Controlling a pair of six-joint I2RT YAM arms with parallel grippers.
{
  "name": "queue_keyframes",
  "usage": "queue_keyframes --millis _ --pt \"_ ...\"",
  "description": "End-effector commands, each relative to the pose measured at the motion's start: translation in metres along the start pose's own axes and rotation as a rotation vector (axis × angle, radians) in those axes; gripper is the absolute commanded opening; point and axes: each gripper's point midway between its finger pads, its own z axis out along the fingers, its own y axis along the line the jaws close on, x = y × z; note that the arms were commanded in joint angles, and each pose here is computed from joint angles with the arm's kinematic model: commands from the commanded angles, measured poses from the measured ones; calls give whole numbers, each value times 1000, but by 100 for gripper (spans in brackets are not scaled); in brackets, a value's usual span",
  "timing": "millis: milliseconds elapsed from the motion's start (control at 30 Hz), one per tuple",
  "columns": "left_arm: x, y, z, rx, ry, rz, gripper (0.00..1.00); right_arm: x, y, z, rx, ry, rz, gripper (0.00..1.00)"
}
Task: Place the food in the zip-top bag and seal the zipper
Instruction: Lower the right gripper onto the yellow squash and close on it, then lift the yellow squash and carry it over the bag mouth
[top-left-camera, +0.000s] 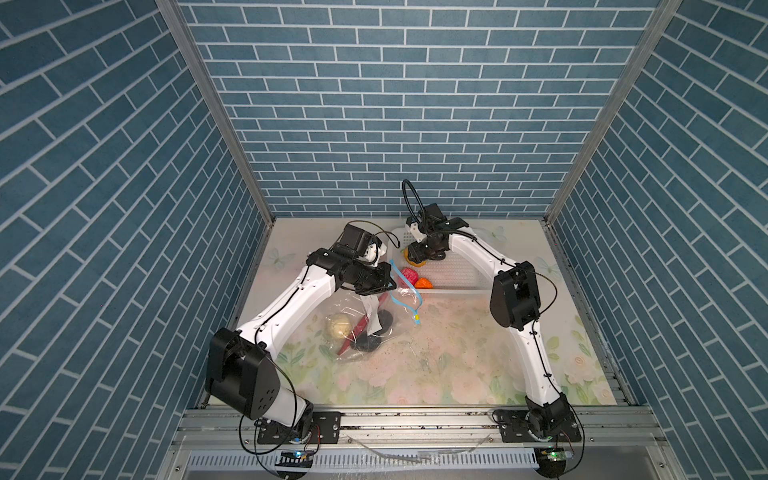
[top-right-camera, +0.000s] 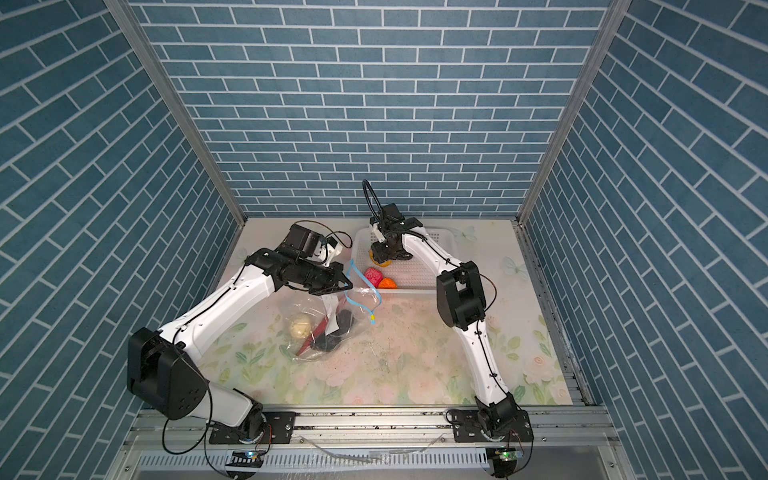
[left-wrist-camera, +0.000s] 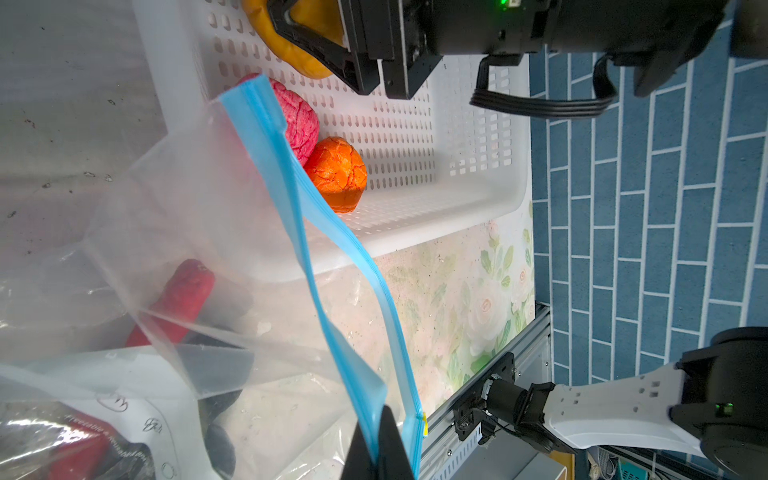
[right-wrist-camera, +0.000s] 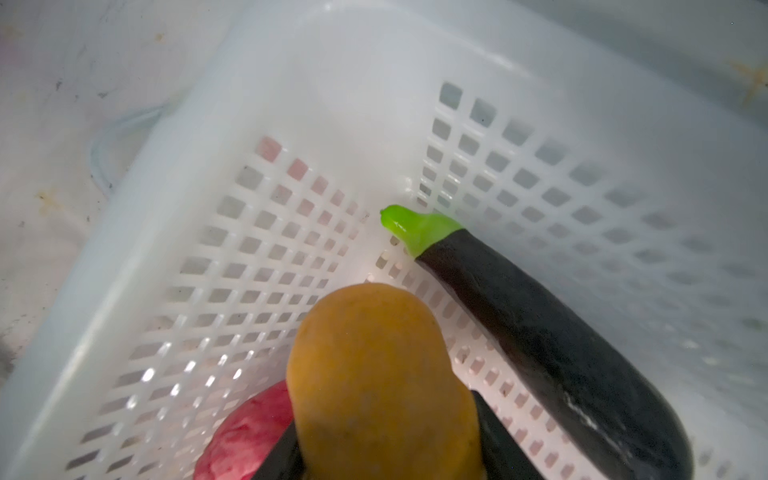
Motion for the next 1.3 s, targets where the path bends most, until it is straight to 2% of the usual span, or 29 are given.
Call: queue_keyframes --millis 0,233,267,600,900,1267 --pt "0 -2 -6 14 -19 13 0 -8 5 -25 -21 -50 90 52" --pt "0 -3 -4 21 -15 14 0 -5 13 -39 -68 -71 209 53" --pt "0 -3 -4 22 -14 14 0 -11 16 -55 -78 -98 212 53" --pt "-2 -7 -5 33 -16 18 0 4 38 -102 -169 -131 265 53" --pt "-4 -11 -10 43 -31 24 0 42 66 -133 -310 -111 367 53" --pt "-5 -10 -8 43 -37 18 0 70 92 -148 -421 -114 342 53"
